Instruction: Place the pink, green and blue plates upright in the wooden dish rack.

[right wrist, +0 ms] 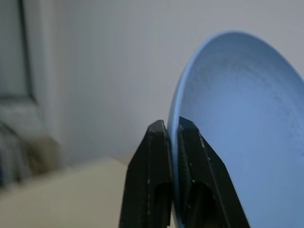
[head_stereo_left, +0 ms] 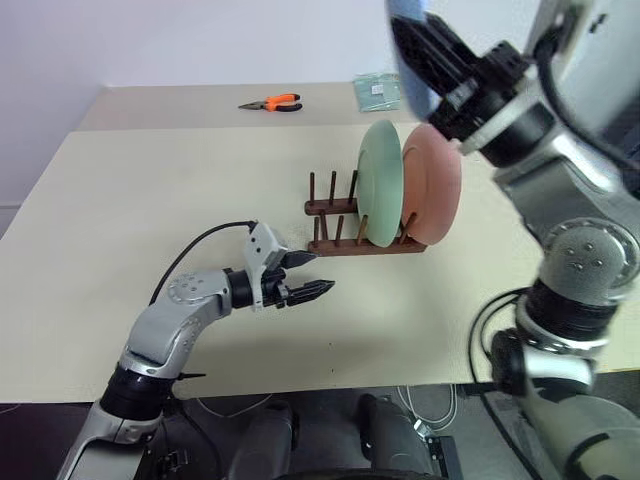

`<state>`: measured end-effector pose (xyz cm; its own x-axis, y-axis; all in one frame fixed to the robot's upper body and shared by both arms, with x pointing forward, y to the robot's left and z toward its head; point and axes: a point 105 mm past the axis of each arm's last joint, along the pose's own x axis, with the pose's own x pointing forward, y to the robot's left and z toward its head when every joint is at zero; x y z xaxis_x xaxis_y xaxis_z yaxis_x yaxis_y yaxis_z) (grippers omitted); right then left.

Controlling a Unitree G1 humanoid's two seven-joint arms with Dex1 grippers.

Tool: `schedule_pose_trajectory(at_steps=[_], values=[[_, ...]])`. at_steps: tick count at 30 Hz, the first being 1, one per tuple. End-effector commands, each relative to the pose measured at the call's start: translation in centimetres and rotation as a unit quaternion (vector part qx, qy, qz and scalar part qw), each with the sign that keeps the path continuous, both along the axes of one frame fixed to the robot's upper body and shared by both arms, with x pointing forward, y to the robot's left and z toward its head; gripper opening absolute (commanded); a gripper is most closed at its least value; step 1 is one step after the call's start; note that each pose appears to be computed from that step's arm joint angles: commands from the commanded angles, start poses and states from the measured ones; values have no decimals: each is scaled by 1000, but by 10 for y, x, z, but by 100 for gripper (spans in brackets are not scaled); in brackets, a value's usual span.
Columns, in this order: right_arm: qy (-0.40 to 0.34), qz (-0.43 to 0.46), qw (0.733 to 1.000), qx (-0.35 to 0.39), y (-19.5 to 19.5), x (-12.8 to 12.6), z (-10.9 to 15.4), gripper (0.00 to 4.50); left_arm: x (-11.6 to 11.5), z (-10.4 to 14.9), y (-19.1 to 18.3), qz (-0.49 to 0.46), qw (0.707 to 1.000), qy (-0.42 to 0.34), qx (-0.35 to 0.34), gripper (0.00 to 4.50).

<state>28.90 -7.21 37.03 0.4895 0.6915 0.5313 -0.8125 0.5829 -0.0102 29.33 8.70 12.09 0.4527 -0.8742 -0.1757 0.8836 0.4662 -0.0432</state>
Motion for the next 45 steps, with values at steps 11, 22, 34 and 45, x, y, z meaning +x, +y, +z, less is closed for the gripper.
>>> schedule_pose_trajectory(at_steps=[11,22,34,45], values=[[283,98,948,107,53,21,-63,5,2,10,11,24,999,-31,-3,354],[337,71,932,117,54,37,-82,35,0,8,16,27,999,-29,5,354],[4,-53,995,-79,27,17,-34,337,-4,8,16,30,999,-26,6,354],[81,-108,949,-286,-111,-35,-119,337,14,-4,79,142,989,-28,41,354]])
